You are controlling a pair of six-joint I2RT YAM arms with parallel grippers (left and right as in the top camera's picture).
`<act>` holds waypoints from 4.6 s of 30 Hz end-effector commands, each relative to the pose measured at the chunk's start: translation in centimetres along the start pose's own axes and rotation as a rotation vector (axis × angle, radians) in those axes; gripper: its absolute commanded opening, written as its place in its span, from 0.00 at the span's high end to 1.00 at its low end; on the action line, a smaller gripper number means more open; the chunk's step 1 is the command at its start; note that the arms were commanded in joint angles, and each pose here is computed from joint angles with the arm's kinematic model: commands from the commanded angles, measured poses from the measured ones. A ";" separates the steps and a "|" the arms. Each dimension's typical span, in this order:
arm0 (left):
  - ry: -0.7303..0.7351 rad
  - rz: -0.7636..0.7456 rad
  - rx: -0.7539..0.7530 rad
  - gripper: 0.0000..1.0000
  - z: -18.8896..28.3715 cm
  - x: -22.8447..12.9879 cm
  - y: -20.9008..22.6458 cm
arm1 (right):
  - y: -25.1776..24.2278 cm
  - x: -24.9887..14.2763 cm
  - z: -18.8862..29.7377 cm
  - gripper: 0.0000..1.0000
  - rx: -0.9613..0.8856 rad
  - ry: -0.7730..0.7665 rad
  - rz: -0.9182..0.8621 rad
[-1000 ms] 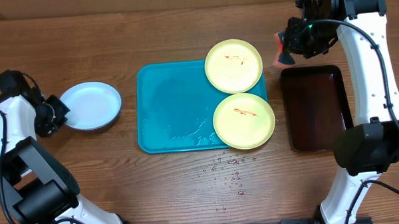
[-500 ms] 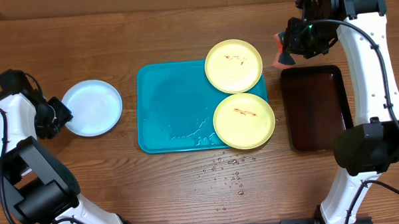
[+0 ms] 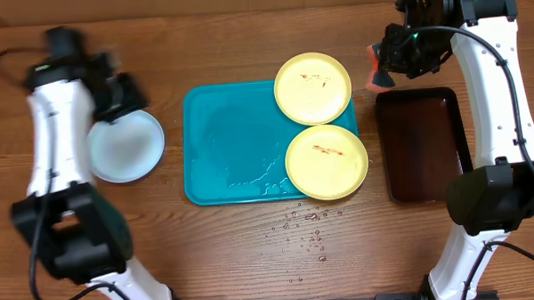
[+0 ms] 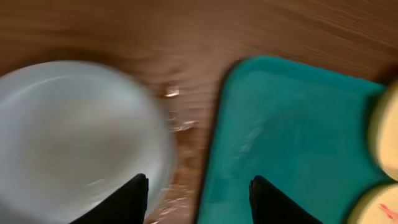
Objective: Clean dirty plates on tray and stack at the side
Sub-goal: 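Carry the white plate left off the tray and set it on the table, then grasp the upper yellow plate with the left gripper and drag it left, then regrasp the yellow plate's left rim with the left gripper, then lower the sponge onto the yellow plate and scrub it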
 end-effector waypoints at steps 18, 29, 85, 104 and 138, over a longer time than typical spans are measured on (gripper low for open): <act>0.081 -0.198 -0.142 0.46 -14.6 -10.0 -20.3 | 0.2 -0.2 0.8 0.96 0.000 -0.007 0.009; 0.054 -0.172 -0.120 0.62 -17.9 -10.5 -20.6 | 0.2 -0.3 0.8 0.96 0.000 -0.002 0.007; 0.223 -0.375 0.197 0.54 -8.6 -5.4 -8.0 | 2.6 0.1 0.0 0.96 0.018 -0.019 0.074; 0.208 0.100 0.161 0.43 -5.1 -9.9 -6.9 | 2.6 0.0 0.0 0.96 0.018 -0.017 0.074; 0.169 0.228 0.166 0.96 -11.4 -13.5 -3.6 | 8.6 0.4 -5.0 0.96 0.070 0.015 0.220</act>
Point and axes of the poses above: each gripper's point midway between its finger pads, its own z axis back along the fingers, its own y axis along the line the jaws close on, x = y × z, the point moved 8 cm from there along z, back along the fingers, and after that the axes turned 10 degrees about z, right-handed, at the moved point
